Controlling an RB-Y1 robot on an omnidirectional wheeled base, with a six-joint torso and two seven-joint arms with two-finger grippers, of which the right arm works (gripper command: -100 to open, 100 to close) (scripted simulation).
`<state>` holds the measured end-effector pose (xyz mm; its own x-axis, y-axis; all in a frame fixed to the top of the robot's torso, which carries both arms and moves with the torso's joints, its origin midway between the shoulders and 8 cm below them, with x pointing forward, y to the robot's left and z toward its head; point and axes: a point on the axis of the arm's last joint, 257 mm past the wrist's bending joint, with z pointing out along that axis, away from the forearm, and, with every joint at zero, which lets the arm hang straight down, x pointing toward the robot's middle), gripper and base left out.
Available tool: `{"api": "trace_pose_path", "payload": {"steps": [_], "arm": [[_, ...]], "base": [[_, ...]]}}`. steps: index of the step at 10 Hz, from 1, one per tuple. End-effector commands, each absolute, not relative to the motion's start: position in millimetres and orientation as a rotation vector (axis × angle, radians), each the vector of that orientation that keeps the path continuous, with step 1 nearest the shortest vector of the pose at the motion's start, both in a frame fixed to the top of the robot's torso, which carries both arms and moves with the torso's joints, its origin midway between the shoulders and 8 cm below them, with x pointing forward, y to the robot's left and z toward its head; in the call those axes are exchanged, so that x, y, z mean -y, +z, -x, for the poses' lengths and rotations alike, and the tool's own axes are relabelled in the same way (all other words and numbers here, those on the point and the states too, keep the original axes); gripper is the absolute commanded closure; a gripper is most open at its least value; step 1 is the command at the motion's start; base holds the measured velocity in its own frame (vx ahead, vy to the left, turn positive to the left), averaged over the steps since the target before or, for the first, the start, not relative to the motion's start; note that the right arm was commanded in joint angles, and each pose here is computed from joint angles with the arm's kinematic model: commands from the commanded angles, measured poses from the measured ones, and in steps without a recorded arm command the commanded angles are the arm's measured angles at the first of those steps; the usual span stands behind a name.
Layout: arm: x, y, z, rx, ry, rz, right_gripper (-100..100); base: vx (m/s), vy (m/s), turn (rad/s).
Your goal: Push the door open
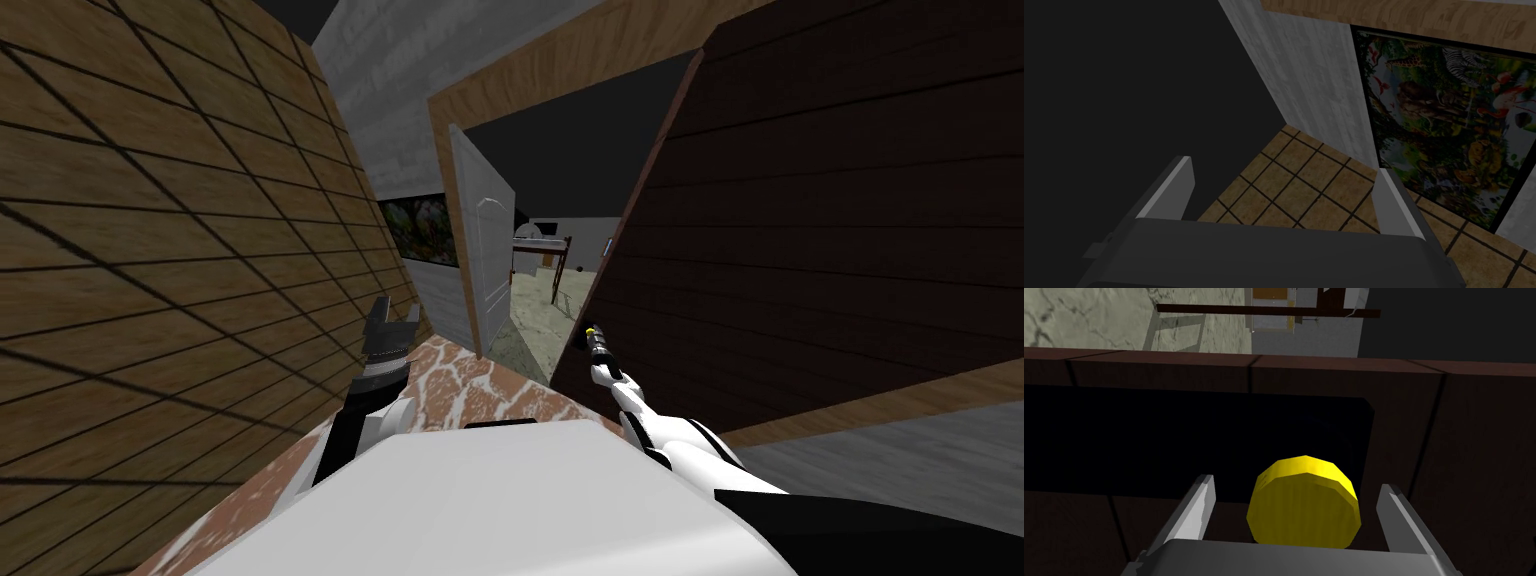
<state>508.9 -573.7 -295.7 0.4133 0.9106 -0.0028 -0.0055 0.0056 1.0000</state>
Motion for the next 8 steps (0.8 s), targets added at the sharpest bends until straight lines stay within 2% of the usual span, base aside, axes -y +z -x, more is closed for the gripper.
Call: {"api": "trace_pose_path", "payload": {"steps": [1,6,8], "arm": [[573.6,-296.0,-508.8,-0.888,0.89,-1.374,100],[573.6,-296.0,-508.8,-0.888,0.89,-1.374,100],[582.4,-295.1,-505.3,-0.865,0.865,-1.379,100]], "base": [[-0.008,0.001,-0.004],[-0.015,0.007,-0.001],[0.134,-0.001,-0.036]]}}
